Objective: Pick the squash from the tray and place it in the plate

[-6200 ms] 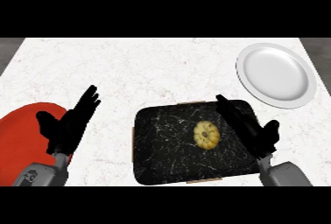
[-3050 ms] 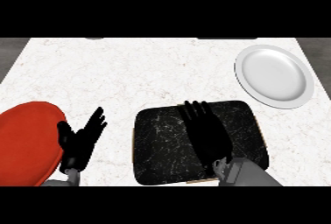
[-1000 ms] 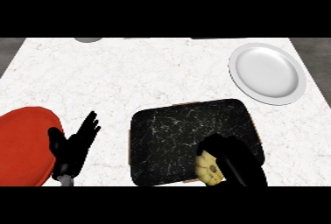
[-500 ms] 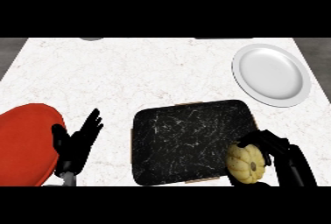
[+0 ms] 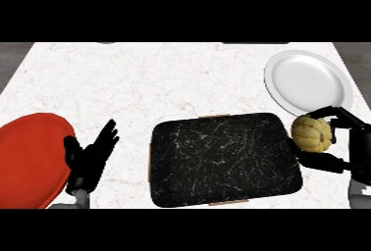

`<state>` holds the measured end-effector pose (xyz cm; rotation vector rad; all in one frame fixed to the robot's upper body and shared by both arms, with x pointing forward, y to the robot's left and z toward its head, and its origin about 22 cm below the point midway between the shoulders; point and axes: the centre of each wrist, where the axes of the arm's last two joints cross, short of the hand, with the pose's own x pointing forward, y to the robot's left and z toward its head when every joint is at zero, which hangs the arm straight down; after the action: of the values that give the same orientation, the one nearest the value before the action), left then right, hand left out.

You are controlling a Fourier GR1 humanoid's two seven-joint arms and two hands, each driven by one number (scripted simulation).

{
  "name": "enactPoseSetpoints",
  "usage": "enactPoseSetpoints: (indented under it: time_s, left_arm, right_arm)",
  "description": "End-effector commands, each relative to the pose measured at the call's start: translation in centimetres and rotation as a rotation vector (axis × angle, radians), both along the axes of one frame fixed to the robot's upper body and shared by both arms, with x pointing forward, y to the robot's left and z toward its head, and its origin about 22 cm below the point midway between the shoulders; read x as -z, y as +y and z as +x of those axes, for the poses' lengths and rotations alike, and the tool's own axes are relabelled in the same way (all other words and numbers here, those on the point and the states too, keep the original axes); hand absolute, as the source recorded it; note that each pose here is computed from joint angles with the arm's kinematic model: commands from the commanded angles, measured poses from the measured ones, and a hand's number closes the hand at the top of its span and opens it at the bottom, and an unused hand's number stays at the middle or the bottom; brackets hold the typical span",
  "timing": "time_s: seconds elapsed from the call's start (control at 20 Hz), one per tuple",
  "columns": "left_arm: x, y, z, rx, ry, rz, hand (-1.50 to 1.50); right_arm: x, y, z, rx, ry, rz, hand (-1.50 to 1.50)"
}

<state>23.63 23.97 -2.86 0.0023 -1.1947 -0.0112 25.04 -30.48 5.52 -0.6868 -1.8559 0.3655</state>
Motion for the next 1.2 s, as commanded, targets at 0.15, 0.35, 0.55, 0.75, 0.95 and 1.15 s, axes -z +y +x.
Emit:
enactPoseSetpoints:
  time_s: [0.15,0.35,0.55,0.75,0.95,1.15]
  left_arm:
    - [0.4,-0.8,0.7,0.001,-0.013,0.008,0.0]
    - [0.3,-0.8,0.9,0.033,0.002,0.006,0.0]
    - [-0.2,0.0,1.0,0.033,-0.006,0.002,0.0]
    - [0.5,-0.9,0.2,0.074,-0.02,-0.005,0.0]
    - [-0.2,-1.8,0.8,0.08,-0.033,-0.008,0.0]
    - [-0.7,-2.0,1.9,0.092,-0.038,-0.007,0.0]
  right_arm:
    - [-0.3,-5.2,6.8,0.183,-0.111,0.016,1.5]
    - [1.0,-5.8,10.8,0.187,-0.09,0.039,1.5]
    - [0.7,-9.4,11.9,0.21,-0.106,0.016,1.5]
    - [0.2,-10.9,12.7,0.223,-0.103,0.003,1.5]
    - [-0.5,-12.2,12.9,0.292,0.084,-0.015,1.5]
    - [2.0,-11.3,12.3,0.22,0.252,-0.201,-1.5]
